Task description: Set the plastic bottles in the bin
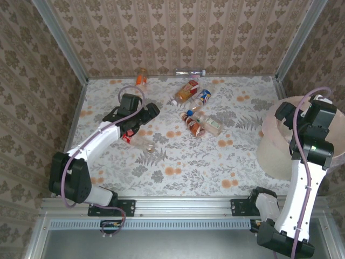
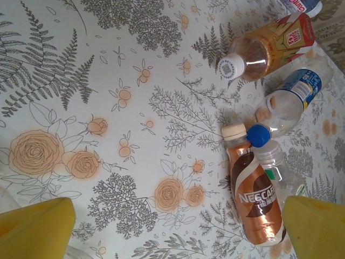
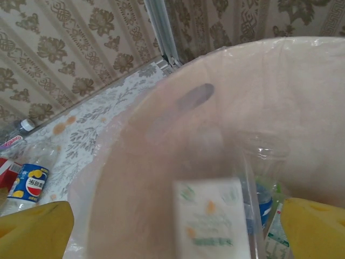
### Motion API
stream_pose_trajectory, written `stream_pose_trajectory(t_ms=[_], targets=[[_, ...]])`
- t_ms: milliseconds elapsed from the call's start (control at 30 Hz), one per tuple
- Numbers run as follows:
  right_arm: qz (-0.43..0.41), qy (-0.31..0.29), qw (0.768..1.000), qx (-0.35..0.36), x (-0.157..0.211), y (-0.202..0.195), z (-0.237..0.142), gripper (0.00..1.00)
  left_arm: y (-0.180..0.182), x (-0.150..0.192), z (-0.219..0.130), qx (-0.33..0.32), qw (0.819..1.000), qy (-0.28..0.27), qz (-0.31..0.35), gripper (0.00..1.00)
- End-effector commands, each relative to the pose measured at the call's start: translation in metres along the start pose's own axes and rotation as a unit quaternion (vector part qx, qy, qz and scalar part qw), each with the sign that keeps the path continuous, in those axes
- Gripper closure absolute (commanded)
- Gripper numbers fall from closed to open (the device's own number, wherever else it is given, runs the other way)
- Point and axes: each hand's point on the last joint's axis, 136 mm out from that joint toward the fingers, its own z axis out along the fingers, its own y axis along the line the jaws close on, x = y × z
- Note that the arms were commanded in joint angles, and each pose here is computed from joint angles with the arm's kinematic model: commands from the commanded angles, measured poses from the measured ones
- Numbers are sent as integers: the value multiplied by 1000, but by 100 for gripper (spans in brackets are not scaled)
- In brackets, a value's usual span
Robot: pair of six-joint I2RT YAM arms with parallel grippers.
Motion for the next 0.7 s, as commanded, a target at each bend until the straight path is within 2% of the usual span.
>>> stream_pose_trajectory(t_ms=[0,167,333,533,667], targets=[[10,-3,1000,-25,-1,8,-8,0,-13,-3,0,12,1000,2,-2,0],[15,-21,999,-45,-6,14,-18,0,-16,-2,4,13,1000,7,0,0],[21,-29,993,-110,-9,36,-28,0,-16,-1,5,12,1000,9,0,0],[23,-8,964,-265,-3,93,-44,0,-15,0,4,12,1000,10,1,0],[-31,10,959,-280,16,120,-39,0,-14,2,4,10,1000,11,2,0]])
